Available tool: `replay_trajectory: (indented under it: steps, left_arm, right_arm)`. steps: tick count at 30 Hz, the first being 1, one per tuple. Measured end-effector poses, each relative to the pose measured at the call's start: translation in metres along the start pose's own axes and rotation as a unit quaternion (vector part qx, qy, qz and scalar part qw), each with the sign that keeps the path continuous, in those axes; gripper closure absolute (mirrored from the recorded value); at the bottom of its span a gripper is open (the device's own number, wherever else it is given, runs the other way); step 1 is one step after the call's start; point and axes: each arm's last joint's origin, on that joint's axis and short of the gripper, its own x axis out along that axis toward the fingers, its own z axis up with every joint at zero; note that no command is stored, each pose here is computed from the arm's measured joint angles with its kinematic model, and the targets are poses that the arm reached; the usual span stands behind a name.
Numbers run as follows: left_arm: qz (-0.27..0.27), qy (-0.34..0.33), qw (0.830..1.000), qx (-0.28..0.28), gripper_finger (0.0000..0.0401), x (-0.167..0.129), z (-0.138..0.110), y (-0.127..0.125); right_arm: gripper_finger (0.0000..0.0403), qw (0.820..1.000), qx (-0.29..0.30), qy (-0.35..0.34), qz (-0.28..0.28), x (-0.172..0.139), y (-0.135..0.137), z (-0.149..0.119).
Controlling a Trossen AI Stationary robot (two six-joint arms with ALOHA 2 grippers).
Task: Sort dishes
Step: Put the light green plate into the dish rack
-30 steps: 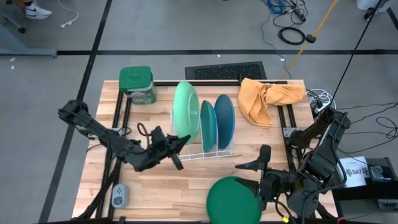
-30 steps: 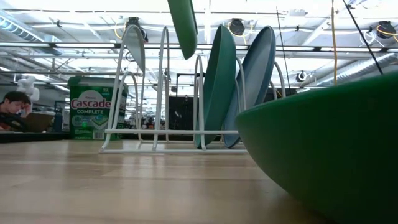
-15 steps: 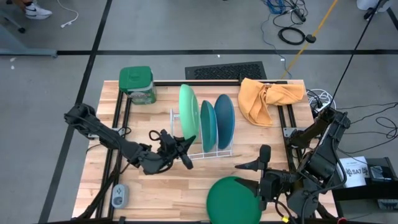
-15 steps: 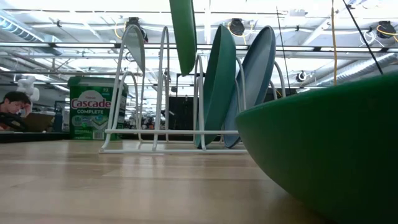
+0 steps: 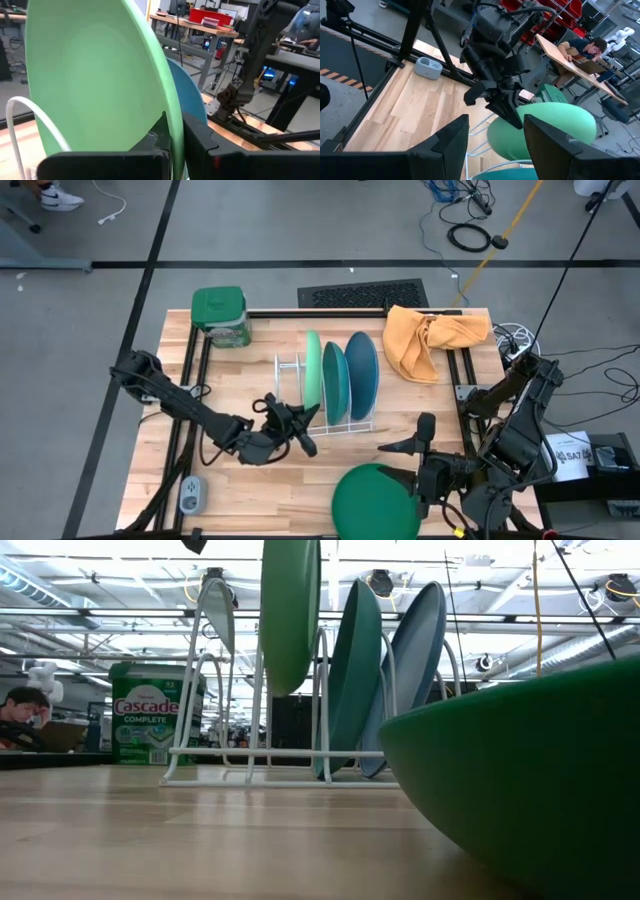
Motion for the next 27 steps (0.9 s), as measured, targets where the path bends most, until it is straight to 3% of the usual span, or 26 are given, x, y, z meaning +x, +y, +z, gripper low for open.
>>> replay_trajectory:
  steps: [5, 11, 15, 27]
  left_arm:
    - [0.001, 0.001, 1.000, -0.003, 0.0357, 0.000, 0.000, 0.000]
    - [0.001, -0.001, 1.000, -0.009, 0.0295, 0.000, 0.000, 0.000]
    - [0.028, -0.017, 0.999, -0.017, 0.0261, 0.000, 0.002, 0.001]
    - [0.061, -0.039, 0.997, 0.007, 0.0256, 0.017, 0.013, 0.009]
  right_arm:
    - [0.0220, 1.000, 0.000, 0.000, 0.000, 0.000, 0.000, 0.000]
    - [0.0220, 1.000, -0.009, 0.005, 0.000, 0.002, 0.003, -0.004]
    - [0.0220, 1.000, -0.008, 0.004, 0.000, 0.002, 0.003, -0.004]
    - [0.0220, 1.000, -0.006, 0.004, 0.000, 0.002, 0.003, -0.003]
